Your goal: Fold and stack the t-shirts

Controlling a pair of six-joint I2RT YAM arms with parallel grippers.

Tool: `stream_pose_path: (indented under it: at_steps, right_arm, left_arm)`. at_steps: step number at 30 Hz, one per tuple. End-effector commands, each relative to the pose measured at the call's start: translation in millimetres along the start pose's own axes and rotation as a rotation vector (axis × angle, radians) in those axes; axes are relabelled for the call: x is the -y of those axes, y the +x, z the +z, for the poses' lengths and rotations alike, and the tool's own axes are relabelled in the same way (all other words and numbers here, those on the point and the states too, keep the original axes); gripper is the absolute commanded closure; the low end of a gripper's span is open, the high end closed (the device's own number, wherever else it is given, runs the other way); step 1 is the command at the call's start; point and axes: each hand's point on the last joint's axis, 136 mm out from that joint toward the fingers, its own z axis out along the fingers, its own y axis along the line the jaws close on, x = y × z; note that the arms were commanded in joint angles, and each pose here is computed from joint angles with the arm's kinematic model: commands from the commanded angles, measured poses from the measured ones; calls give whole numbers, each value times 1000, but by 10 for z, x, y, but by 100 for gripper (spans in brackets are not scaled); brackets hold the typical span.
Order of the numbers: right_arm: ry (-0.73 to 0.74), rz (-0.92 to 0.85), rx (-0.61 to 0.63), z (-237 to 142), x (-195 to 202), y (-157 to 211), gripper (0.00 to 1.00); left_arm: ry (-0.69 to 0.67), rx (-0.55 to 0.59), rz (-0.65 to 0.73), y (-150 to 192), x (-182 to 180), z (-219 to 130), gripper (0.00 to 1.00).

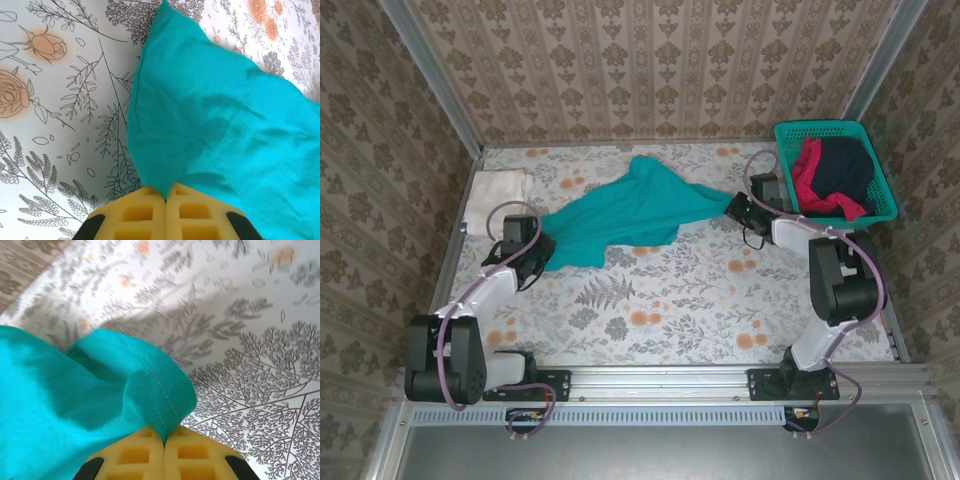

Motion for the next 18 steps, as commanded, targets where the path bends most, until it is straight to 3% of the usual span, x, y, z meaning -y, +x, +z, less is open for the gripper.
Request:
stream_pose_path:
  at_steps: [1, 8, 12, 14, 18]
  right_arm:
    - [66, -151, 70, -198, -61, -62, 100]
    - [148, -269, -57, -206, -91, 434, 98]
    - [137, -192, -18, -289, -2, 490, 40]
    - [133, -162, 5, -345, 41, 442, 29]
    - [130, 19, -14, -348, 261, 418, 27]
  left_arm:
    - [-9, -9, 63, -63, 56, -72, 100]
    - [-20, -26, 73, -64, 56, -40, 100]
    - [-30, -34, 71, -43, 22, -19, 100]
    - [-41, -32, 68, -47, -13, -18, 100]
    - [-51, -30, 62, -80, -55, -15, 100]
